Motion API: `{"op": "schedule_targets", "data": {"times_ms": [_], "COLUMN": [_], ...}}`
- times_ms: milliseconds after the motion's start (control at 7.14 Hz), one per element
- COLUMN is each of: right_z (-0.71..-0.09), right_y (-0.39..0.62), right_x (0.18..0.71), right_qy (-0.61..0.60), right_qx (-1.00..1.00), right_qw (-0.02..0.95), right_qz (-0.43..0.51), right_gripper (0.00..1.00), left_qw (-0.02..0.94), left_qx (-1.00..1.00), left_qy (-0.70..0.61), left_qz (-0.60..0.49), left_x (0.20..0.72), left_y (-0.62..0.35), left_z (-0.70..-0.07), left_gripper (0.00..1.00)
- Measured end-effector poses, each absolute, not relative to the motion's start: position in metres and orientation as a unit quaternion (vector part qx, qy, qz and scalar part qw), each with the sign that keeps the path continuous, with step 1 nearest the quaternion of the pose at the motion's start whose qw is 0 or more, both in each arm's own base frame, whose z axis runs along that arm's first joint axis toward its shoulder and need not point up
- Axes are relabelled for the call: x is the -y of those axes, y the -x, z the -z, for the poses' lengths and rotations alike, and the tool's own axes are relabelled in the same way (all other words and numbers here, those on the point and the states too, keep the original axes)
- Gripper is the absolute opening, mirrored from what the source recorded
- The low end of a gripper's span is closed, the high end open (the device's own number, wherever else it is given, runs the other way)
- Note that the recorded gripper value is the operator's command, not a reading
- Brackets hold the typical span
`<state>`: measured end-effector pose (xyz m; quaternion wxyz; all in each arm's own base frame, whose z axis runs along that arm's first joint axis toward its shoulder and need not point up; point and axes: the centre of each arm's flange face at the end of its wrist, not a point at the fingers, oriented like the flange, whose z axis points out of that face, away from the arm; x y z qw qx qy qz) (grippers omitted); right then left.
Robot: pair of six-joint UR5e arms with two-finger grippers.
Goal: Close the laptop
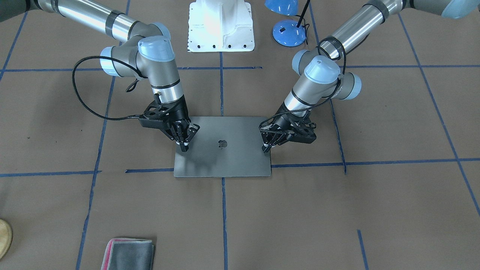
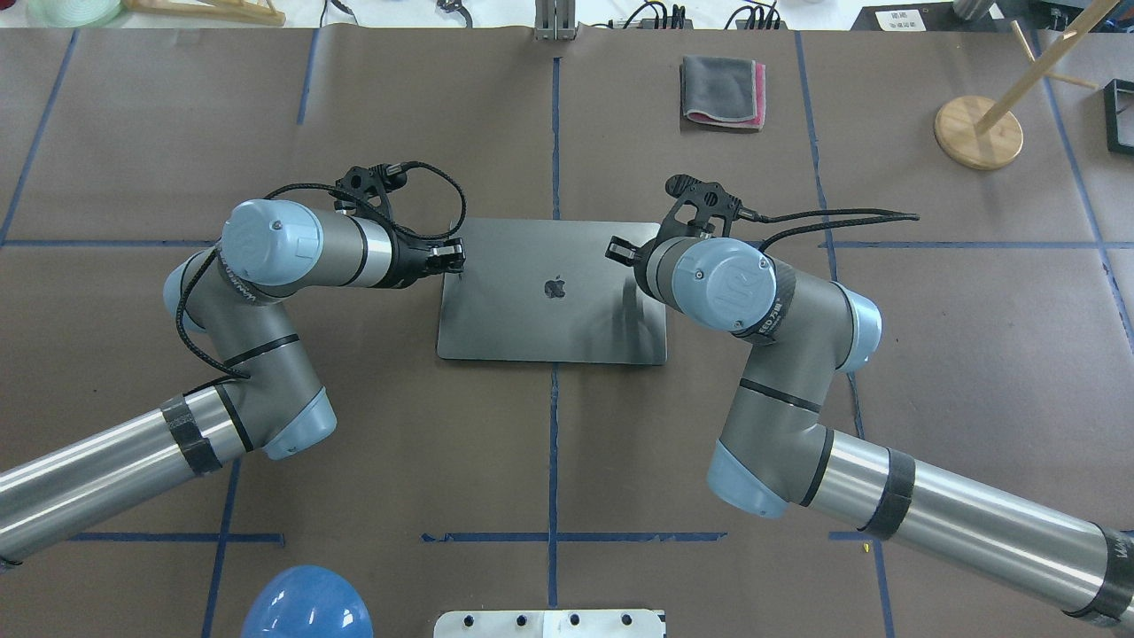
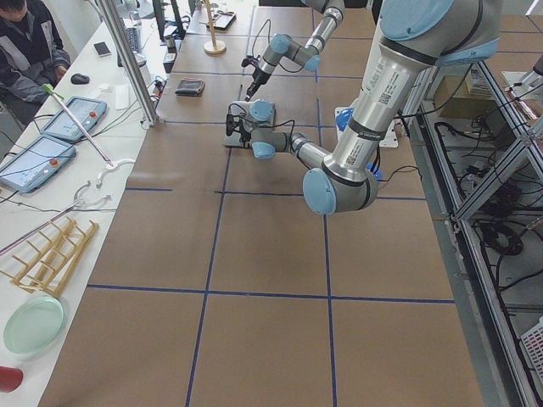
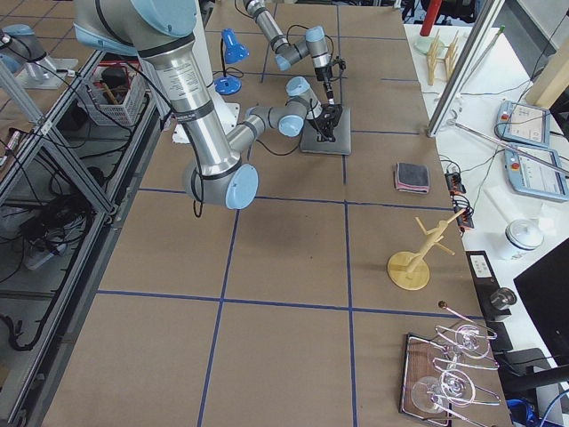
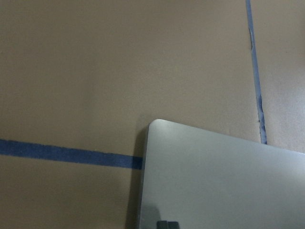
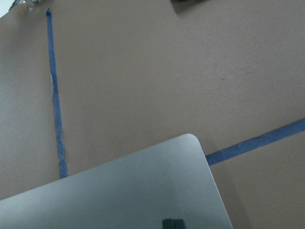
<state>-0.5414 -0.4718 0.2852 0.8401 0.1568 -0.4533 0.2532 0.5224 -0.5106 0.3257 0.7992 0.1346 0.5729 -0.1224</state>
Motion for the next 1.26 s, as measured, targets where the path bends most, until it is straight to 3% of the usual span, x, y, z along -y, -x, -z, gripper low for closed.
{"op": "schedule_targets", "data": {"times_ms": [700, 980, 1260], "right_z": [-0.282, -0.276, -0.313], "right_y": [0.507, 0.458, 0.379], "right_x": [0.486, 0.481, 0.482], "right_qy": [-0.092, -0.088, -0.069], "right_qx": [0.423, 0.368, 0.351], "right_qw": [0.877, 0.915, 0.932], "right_qz": [-0.207, -0.142, -0.06], "right_gripper": [1.0, 1.0, 1.0], "left_qw": [0.828, 0.863, 0.909], "left_qx": [-0.547, -0.497, -0.414], "left_qy": [-0.045, -0.04, -0.034], "left_qz": [0.115, 0.077, 0.01], "left_x": [0.531, 0.519, 0.509], "left_y": [-0.452, -0.395, -0.329], "left_z": [-0.331, -0.366, -0.396], "left_gripper": [0.99, 0.99, 0.99]}}
